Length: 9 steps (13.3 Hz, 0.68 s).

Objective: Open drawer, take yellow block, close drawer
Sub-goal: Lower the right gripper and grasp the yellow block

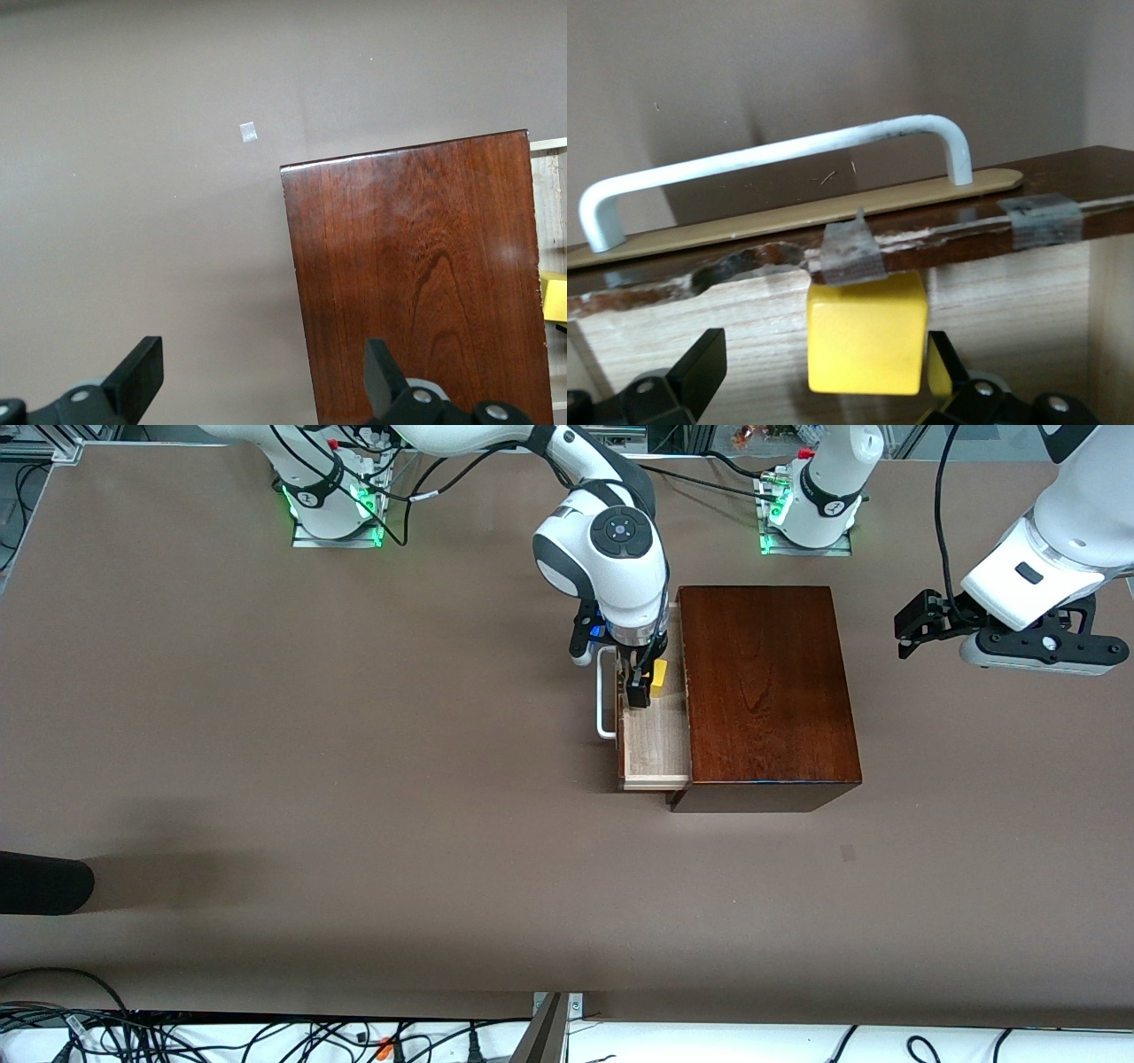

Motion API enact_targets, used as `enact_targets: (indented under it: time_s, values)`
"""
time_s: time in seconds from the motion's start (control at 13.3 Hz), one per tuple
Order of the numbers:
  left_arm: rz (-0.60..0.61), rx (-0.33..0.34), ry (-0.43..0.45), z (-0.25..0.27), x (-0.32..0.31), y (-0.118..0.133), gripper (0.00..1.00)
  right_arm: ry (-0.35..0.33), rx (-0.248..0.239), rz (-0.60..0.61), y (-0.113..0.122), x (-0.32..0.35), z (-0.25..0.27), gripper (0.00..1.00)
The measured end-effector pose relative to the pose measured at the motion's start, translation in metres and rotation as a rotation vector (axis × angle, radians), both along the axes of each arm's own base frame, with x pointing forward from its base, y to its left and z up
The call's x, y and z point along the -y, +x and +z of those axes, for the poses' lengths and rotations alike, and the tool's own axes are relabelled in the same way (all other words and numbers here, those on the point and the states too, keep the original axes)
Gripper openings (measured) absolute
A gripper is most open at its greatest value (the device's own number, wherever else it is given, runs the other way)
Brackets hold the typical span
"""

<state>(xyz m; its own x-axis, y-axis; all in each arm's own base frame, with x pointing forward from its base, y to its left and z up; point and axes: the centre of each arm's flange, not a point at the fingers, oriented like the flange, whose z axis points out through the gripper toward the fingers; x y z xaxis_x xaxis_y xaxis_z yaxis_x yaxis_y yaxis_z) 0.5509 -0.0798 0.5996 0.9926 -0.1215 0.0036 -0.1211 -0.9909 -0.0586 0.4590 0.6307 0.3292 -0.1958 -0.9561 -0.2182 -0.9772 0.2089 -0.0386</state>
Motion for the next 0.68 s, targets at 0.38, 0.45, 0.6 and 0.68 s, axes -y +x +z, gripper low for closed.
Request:
enact_targets:
  time_s: [0.38, 0.45, 0.6, 0.68]
  values:
    - [-0.001, -0.003, 0.0, 0.0, 0.0, 0.0, 1.0, -0.018, 0.0, 0.007, -0.001, -0.001, -0.013, 0.74]
    - [-0.001, -0.003, 0.0, 0.0, 0.0, 0.0, 1.0, -0.02, 0.0, 0.008, -0.002, -0.001, -0.015, 0.64]
    - [-0.001, -0.003, 0.001, 0.0, 0.0, 0.0, 1.0, -0.021, 0.001, 0.009, -0.002, -0.002, -0.015, 0.55]
    - [-0.001, -0.004, 0.001, 0.0, 0.0, 0.0, 1.0, -0.021, 0.002, 0.009, -0.001, -0.002, -0.014, 0.55]
